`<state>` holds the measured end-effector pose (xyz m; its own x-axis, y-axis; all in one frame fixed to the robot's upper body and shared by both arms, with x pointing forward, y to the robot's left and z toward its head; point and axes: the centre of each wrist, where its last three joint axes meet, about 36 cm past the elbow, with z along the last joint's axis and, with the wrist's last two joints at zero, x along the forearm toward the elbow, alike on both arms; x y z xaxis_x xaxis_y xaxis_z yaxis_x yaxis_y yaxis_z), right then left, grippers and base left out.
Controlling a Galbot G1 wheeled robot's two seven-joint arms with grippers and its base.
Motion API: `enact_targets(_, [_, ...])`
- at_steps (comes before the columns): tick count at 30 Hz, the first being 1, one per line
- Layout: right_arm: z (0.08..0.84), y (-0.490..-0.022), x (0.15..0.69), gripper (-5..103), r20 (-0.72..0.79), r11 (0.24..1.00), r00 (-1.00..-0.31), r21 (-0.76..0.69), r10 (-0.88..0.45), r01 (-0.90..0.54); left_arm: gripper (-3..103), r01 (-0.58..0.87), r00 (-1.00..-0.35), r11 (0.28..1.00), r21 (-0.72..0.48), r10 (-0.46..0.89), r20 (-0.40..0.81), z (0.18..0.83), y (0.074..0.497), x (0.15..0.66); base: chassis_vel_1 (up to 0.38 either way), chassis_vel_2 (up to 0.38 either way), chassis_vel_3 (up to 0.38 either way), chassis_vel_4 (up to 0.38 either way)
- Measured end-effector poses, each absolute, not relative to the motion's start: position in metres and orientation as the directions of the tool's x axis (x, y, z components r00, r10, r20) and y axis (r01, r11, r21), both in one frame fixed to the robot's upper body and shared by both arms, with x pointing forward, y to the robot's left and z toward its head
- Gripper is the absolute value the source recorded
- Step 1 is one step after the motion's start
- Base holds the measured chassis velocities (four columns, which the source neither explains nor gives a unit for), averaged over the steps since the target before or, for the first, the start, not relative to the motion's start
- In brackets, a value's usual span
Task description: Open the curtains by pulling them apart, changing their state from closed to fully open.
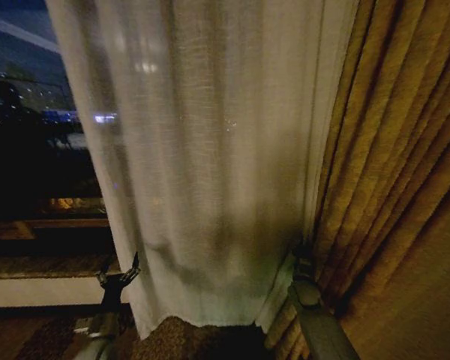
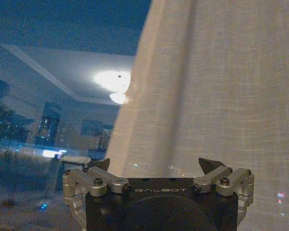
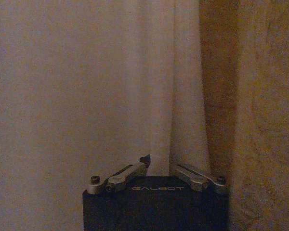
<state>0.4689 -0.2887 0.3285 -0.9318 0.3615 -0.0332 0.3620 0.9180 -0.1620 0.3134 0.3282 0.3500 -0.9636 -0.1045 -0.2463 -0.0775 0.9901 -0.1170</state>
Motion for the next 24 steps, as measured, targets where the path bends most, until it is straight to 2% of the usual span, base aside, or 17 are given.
enact_targets(2, [0.33, -0.274, 0.458, 0, -0.052, 0.961, -0.969, -0.12, 0.243, 0.247, 100, -0.078, -0.964, 0.99, -0.117, -0.105, -0.246, 0.35, 0.328, 0.313, 0.0, 0.0, 0.0, 0.0])
enact_targets(4, [0.329, -0.267, 0.452, 0, -0.06, 0.974, -0.98, -0.11, 0.191, 0.196, 100, -0.077, -0.964, 0.99, -0.117, -0.104, -0.246, 0.35, 0.328, 0.313, 0.0, 0.0, 0.0, 0.0])
enact_targets(7, [0.324, -0.25, 0.437, 16, -0.068, 0.993, -0.995, -0.096, 0.07, 0.076, 100, -0.077, -0.964, 0.99, -0.117, -0.104, -0.246, 0.35, 0.328, 0.313, 0.0, 0.0, 0.0, 0.0])
enact_targets(8, [0.324, -0.25, 0.437, 16, -0.068, 0.993, -0.995, -0.096, 0.07, 0.076, 100, -0.077, -0.964, 0.99, -0.117, -0.104, -0.246, 0.35, 0.328, 0.313, 0.0, 0.0, 0.0, 0.0])
enact_targets(9, [0.322, -0.246, 0.432, 22, -0.064, 0.994, -0.997, -0.092, 0.047, 0.053, 100, -0.077, -0.964, 0.99, -0.117, -0.104, -0.246, 0.35, 0.328, 0.313, 0.0, 0.0, 0.0, 0.0])
enact_targets(10, [0.322, -0.242, 0.427, 22, -0.061, 0.996, -0.998, -0.083, 0.023, 0.028, 100, -0.077, -0.964, 0.99, -0.117, -0.104, -0.246, 0.35, 0.328, 0.313, 0.0, 0.0, 0.0, 0.0])
enact_targets(12, [0.323, -0.237, 0.418, 33, -0.054, 0.998, -0.998, -0.054, -0.012, -0.009, 100, -0.078, -0.964, 0.99, -0.117, -0.105, -0.246, 0.35, 0.328, 0.313, 0.0, 0.0, 0.0, 0.0])
enact_targets(13, [0.323, -0.237, 0.418, 33, -0.054, 0.998, -0.998, -0.054, -0.012, -0.009, 100, -0.078, -0.964, 0.99, -0.117, -0.105, -0.246, 0.35, 0.328, 0.313, 0.0, 0.0, 0.0, 0.0])
enact_targets(16, [0.333, -0.228, 0.399, 49, -0.062, 0.999, -0.997, -0.012, -0.039, -0.038, 100, -0.077, -0.964, 0.99, -0.117, -0.104, -0.246, 0.35, 0.328, 0.313, 0.0, 0.0, 0.0, 0.0])
enact_targets(18, [0.335, -0.225, 0.394, 49, -0.065, 0.999, -0.997, -0.001, -0.042, -0.042, 100, -0.077, -0.964, 0.99, -0.117, -0.104, -0.246, 0.35, 0.328, 0.313, 0.0, 0.0, 0.0, 0.0])
enact_targets(22, [0.336, -0.225, 0.388, 71, -0.068, 0.998, -0.996, -0.036, -0.049, -0.047, 100, -0.077, -0.964, 0.99, -0.117, -0.105, -0.246, 0.35, 0.328, 0.313, 0.0, 0.0, 0.0, 0.0])
enact_targets(23, [0.336, -0.225, 0.388, 71, -0.068, 0.998, -0.996, -0.036, -0.049, -0.047, 100, -0.077, -0.964, 0.99, -0.117, -0.105, -0.246, 0.35, 0.328, 0.313, 0.0, 0.0, 0.0, 0.0])
enact_targets(24, [0.335, -0.225, 0.387, 77, -0.067, 0.998, -0.997, -0.046, -0.049, -0.046, 100, -0.078, -0.964, 0.99, -0.117, -0.105, -0.246, 0.35, 0.328, 0.313, 0.0, 0.0, 0.0, 0.0])
